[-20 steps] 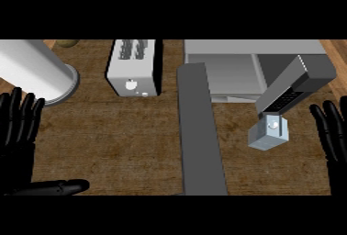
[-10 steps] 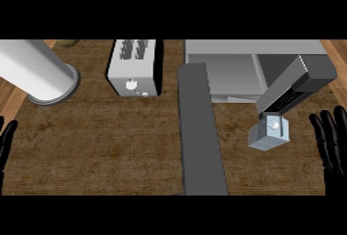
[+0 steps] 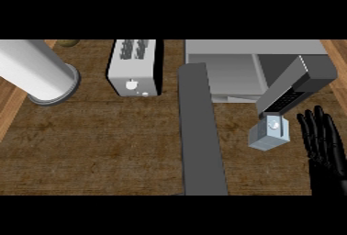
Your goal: Pick up the milk, place it into the microwave and close the microwave
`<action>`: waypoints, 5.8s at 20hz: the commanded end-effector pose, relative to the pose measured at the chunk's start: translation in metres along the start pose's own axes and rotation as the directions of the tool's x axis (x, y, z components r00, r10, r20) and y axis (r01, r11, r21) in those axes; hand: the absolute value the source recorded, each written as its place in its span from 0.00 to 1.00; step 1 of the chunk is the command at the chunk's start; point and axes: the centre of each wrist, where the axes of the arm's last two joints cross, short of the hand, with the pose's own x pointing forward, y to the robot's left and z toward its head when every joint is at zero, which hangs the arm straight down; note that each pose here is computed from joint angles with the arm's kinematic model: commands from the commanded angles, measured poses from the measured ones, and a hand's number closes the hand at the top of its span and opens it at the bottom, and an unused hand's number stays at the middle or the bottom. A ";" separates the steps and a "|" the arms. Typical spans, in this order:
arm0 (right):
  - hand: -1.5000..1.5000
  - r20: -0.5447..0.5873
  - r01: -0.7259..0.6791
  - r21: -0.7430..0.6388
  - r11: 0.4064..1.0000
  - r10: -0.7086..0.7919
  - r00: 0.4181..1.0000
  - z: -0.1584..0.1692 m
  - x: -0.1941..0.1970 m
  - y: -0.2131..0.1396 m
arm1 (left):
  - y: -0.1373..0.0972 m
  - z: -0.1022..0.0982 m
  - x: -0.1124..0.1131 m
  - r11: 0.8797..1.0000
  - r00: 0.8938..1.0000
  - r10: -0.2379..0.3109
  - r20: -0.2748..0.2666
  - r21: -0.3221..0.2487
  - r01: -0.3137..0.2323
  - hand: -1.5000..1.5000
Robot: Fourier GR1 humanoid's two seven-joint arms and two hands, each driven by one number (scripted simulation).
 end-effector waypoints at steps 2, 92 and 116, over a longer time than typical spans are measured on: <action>0.00 -0.042 -0.004 -0.035 0.999 0.003 0.999 0.013 -0.024 -0.018 | 0.004 0.008 -0.011 1.000 1.000 0.011 0.003 0.005 -0.011 0.00; 1.00 0.002 -0.175 0.098 0.980 0.175 0.984 -0.137 -0.155 0.074 | 0.056 0.044 0.026 1.000 0.999 0.023 -0.031 0.011 -0.022 0.00; 1.00 0.008 -0.606 -0.130 0.785 0.612 0.791 -0.233 -0.138 0.059 | 0.049 0.007 -0.004 0.999 1.000 0.026 -0.001 -0.047 -0.026 0.00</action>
